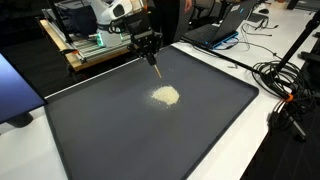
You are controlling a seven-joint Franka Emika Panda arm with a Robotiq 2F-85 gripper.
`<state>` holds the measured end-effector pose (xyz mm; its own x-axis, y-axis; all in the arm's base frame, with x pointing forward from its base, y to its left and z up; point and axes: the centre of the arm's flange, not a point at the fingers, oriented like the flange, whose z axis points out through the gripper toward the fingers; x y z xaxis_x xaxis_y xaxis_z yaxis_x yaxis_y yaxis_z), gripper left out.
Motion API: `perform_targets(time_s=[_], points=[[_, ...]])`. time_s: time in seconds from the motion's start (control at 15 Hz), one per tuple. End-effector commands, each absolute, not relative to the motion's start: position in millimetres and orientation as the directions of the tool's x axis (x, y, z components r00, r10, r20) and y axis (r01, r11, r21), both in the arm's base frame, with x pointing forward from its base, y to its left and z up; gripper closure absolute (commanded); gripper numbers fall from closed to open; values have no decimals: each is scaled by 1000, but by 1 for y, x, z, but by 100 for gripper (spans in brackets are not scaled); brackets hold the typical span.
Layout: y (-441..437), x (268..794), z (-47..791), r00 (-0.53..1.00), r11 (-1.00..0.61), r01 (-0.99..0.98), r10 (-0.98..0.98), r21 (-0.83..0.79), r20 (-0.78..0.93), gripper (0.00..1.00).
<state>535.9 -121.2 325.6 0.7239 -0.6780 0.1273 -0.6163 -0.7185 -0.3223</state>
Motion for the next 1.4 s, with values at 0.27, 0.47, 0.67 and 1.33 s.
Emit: perform_targets(time_s=[0.27,0.47,0.67,1.33], points=[[-65,528,349,714,-751,-648,-658,-128,241,96],[-42,535,352,749,-794,-608,-582,-20,316,96],[-15,542,352,809,-838,-532,-461,123,363,96],[78,563,343,934,-816,-259,-76,516,348,96]])
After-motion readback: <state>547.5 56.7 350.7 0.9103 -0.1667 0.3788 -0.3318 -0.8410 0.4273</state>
